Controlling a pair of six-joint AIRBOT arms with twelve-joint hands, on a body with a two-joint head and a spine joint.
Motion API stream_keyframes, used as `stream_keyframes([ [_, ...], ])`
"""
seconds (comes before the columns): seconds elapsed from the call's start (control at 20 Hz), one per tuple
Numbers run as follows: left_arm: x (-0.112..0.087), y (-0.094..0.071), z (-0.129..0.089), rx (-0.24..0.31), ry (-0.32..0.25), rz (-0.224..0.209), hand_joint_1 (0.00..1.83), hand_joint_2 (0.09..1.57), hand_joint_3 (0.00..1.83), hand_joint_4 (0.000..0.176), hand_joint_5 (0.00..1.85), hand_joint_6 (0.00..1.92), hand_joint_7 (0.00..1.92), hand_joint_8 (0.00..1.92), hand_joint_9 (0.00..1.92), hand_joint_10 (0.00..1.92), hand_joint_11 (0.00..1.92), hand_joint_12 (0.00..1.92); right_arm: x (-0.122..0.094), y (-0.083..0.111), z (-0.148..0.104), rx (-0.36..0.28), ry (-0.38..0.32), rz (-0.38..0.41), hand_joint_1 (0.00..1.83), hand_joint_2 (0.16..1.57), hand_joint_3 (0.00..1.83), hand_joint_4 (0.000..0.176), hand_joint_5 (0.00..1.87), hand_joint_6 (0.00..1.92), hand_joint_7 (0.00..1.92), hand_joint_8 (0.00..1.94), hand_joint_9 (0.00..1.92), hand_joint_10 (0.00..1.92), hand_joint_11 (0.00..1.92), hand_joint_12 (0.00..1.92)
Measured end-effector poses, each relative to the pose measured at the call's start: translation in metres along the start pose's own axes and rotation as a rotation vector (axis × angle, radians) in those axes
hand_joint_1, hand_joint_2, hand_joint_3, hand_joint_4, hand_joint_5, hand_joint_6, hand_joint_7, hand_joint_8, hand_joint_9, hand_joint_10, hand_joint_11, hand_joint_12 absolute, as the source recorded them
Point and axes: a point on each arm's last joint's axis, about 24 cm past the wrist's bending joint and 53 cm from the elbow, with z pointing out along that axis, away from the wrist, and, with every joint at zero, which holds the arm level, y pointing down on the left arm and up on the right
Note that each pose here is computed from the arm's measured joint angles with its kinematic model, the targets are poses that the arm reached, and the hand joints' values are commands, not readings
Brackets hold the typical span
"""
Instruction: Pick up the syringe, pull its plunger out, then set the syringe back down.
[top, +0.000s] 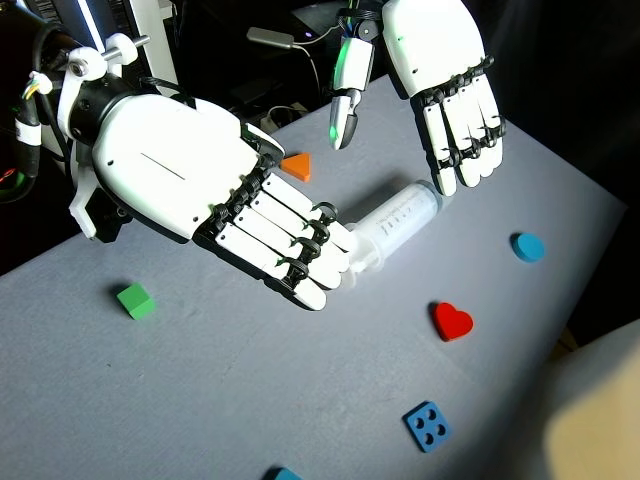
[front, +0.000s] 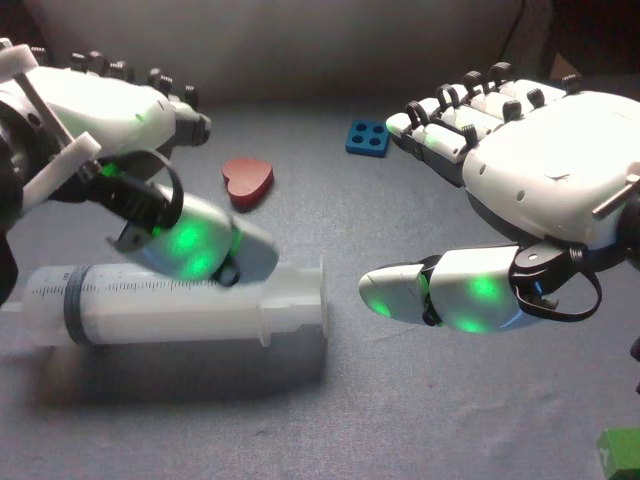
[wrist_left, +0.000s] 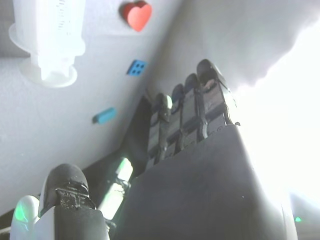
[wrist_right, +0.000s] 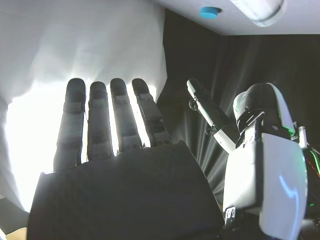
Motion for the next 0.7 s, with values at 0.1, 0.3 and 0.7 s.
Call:
stream_keyframes([
  [0.1, 0.005, 0.002, -0.001, -0.009, 0.010, -0.014, 0.62, 0.92, 0.00, 0.000, 0.20, 0.00, 0.15, 0.00, 0.15, 0.01, 0.00, 0.47, 0.000, 0.000, 0.000, -0.001, -0.001, -0.001, 0.00, 0.97, 0.00, 0.000, 0.01, 0.00, 0.00, 0.00, 0.00, 0.00, 0.00, 0.15],
  [0.3, 0.013, 0.009, -0.001, -0.035, 0.027, -0.022, 0.67, 1.09, 0.01, 0.000, 0.10, 0.00, 0.05, 0.00, 0.07, 0.00, 0.00, 0.36, -0.002, 0.001, 0.000, -0.003, -0.008, -0.007, 0.00, 0.97, 0.00, 0.000, 0.01, 0.00, 0.03, 0.00, 0.04, 0.00, 0.00, 0.28],
  [0.7, 0.026, 0.023, 0.005, -0.066, 0.056, -0.009, 0.88, 0.98, 0.00, 0.000, 0.05, 0.00, 0.00, 0.00, 0.05, 0.00, 0.00, 0.18, -0.004, -0.002, 0.002, 0.004, -0.013, -0.003, 0.04, 0.97, 0.00, 0.000, 0.00, 0.00, 0.00, 0.00, 0.02, 0.00, 0.00, 0.20],
])
